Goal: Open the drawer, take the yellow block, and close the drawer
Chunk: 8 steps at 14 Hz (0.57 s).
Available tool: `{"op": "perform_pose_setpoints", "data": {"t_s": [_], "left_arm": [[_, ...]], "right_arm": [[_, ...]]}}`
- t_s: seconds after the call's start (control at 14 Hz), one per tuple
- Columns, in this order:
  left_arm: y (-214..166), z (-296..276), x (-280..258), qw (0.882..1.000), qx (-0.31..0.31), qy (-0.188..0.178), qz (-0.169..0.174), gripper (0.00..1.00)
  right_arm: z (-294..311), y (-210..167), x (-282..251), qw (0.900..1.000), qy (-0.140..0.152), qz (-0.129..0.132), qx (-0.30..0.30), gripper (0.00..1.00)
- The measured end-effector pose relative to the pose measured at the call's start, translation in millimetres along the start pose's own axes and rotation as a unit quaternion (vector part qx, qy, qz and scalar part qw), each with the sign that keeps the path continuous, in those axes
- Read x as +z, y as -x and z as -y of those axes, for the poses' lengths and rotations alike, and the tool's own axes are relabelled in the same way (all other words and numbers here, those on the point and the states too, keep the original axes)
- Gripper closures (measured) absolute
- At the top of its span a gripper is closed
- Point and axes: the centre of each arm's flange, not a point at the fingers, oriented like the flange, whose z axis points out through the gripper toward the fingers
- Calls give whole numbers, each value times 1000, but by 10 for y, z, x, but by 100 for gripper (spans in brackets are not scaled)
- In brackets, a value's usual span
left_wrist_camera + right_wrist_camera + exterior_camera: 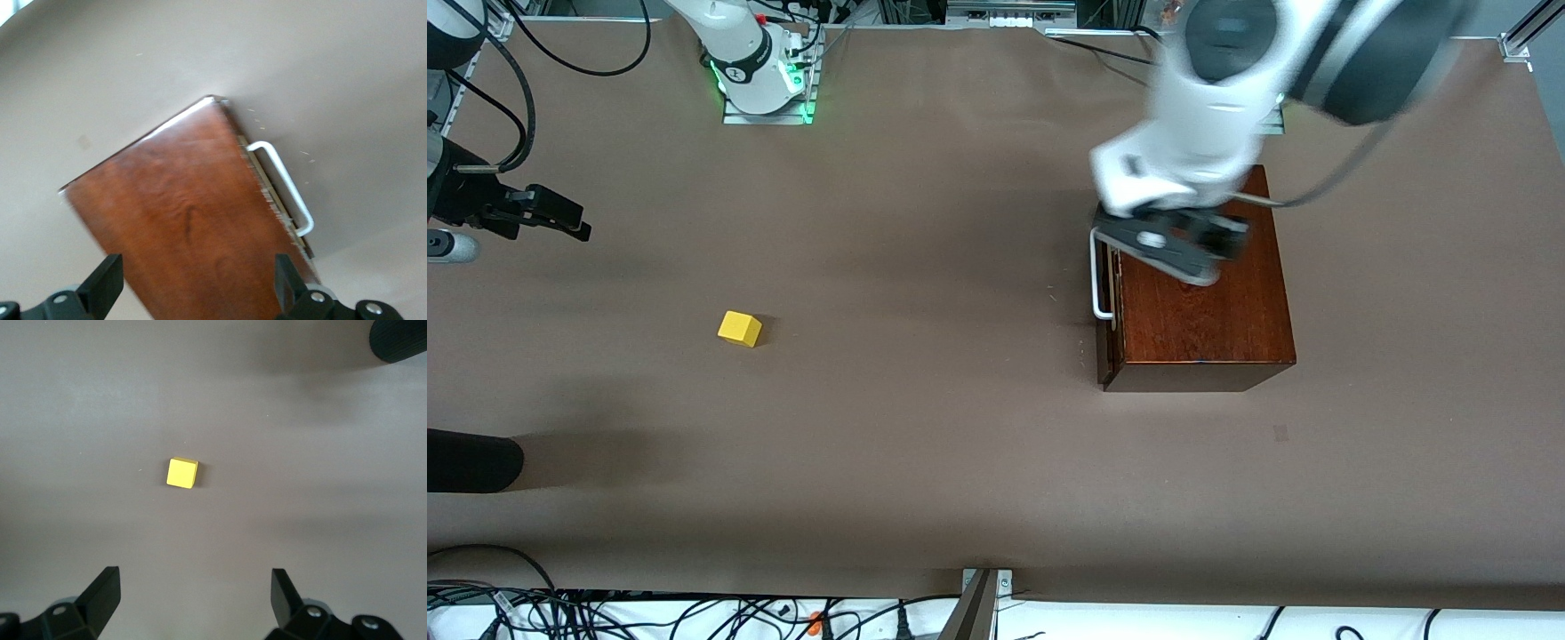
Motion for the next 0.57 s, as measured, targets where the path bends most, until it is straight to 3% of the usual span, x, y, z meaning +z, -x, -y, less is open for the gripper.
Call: {"op": "perform_pose_setpoints", "data": {"t_s": [0.36,0.57], "left_arm": [[450,1322,-149,992,-113,61,14,0],[769,1995,11,983,-164,74,26,0]], "right_arm": [[-4,1,0,1000,0,0,0,0],[-5,1,1,1000,0,0,0,0]]}}
